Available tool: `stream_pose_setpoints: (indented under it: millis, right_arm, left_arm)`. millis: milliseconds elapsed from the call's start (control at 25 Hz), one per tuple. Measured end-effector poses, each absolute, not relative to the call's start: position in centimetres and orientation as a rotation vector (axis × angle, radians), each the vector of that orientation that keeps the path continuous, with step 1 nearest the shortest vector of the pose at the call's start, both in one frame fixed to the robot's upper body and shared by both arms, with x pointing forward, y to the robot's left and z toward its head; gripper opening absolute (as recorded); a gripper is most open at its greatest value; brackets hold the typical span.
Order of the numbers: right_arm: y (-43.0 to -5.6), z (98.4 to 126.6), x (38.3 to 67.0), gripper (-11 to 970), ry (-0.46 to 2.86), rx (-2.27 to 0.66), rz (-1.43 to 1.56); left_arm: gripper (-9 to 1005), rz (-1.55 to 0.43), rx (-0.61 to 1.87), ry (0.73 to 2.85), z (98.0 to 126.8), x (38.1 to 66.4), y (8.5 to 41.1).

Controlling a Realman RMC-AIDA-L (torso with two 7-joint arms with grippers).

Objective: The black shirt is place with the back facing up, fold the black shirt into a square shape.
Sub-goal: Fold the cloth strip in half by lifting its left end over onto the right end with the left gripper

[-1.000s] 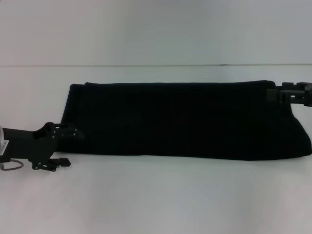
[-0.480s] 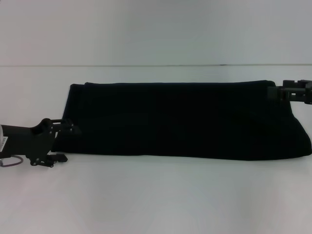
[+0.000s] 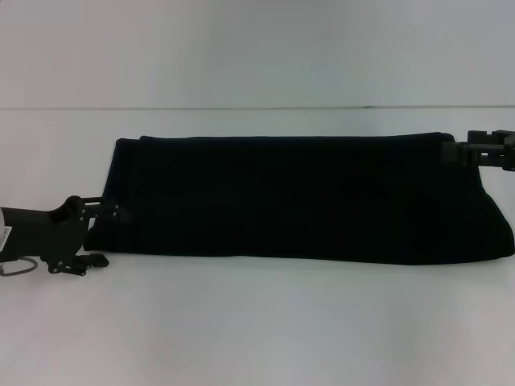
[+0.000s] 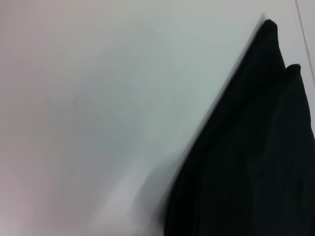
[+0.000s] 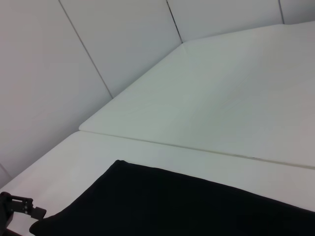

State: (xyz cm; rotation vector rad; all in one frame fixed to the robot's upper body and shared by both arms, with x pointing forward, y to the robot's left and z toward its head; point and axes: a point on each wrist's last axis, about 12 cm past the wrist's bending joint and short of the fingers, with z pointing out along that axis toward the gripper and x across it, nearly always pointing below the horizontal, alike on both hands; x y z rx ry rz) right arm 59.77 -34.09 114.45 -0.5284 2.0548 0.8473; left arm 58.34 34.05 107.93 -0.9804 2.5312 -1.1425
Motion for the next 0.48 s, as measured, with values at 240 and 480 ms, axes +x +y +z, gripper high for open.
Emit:
stream_pose_setpoints:
  millis: [240,480]
  right_arm:
    - [-34.07,114.43,59.77,931,2.054,-0.529,0.847]
    - [-34.07,114.43,59.77,931,2.054,-0.529,0.847]
  left_arm:
    - [871,-1.132,-0.989,2.518,107.63,58.41,34.0]
    - [869,-1.118,-0.988,2.489,107.68,58.78,34.05]
